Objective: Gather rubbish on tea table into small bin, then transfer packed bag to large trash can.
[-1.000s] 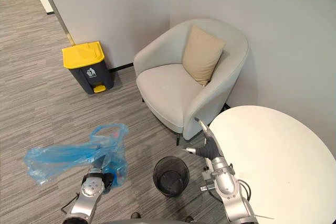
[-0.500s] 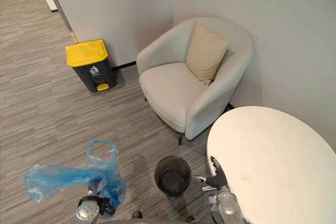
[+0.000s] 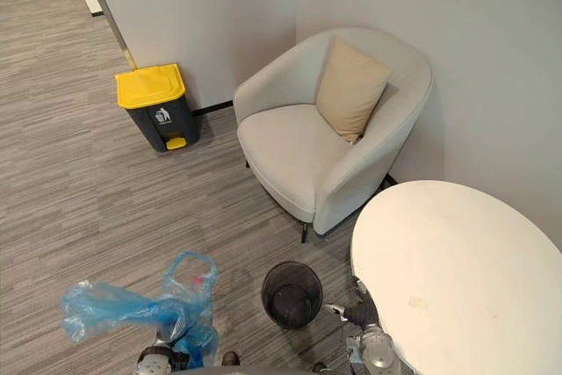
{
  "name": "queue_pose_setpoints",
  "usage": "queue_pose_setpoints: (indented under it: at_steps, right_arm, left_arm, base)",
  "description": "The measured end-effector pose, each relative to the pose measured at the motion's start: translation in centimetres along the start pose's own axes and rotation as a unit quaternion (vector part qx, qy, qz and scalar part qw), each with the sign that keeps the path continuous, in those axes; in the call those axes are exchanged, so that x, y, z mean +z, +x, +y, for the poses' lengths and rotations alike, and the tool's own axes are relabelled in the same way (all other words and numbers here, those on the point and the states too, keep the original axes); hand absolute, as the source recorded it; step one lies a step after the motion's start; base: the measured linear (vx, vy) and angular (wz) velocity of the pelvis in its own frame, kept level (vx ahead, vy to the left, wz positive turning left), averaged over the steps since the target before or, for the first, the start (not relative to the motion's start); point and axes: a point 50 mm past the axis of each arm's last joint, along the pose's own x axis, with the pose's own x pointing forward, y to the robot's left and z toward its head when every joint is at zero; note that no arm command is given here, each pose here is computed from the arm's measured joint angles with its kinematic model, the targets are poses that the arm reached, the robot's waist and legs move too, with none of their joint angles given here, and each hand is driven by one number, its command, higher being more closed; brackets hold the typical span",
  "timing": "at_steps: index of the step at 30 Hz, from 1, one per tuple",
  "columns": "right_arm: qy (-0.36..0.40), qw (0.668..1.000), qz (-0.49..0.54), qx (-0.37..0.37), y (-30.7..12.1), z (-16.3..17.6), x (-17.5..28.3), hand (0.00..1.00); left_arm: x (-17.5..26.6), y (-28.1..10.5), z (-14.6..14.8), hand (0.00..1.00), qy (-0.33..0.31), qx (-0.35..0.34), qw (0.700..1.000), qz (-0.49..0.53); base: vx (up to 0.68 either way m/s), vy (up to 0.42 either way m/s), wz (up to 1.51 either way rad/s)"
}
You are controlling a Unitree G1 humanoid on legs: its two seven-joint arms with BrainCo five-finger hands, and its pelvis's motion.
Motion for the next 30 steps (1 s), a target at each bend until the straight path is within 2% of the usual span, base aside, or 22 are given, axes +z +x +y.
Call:
queue_pose_setpoints:
  at_steps: [10,18,20,23,30]
  right_arm:
    - [-0.021,0.999,-0.021,0.028,1.2,1.2,1.8,0.00]
    - [-0.030,0.999,-0.005,0.043,1.2,1.7,1.2,0.00]
    - [-0.037,0.998,-0.017,0.038,1.8,1.2,2.0,0.00]
    - [-0.050,0.998,-0.037,0.026,2.6,0.4,3.4,0.00]
    - [-0.025,1.000,-0.017,-0.010,2.3,-0.5,2.5,0.00]
  left_arm:
    - [0.6,0.4,-0.6,1.00,-0.001,-0.012,1.000,-0.009]
    - [2.6,1.4,0.8,1.00,-0.003,0.005,0.999,-0.042]
    - [2.6,1.4,1.3,1.00,-0.012,0.016,0.999,-0.043]
    - [3.1,1.3,0.0,1.00,-0.028,0.005,0.998,-0.049]
    - [4.1,1.6,-0.6,1.00,-0.038,-0.005,0.997,-0.061]
  base:
    - [-0.04,0.032,-0.16]
    - [-0.14,-0.035,0.49]
    - [-0.23,-0.196,0.43]
    - [-0.29,-0.118,0.19]
    - [-0.20,-0.023,0.81]
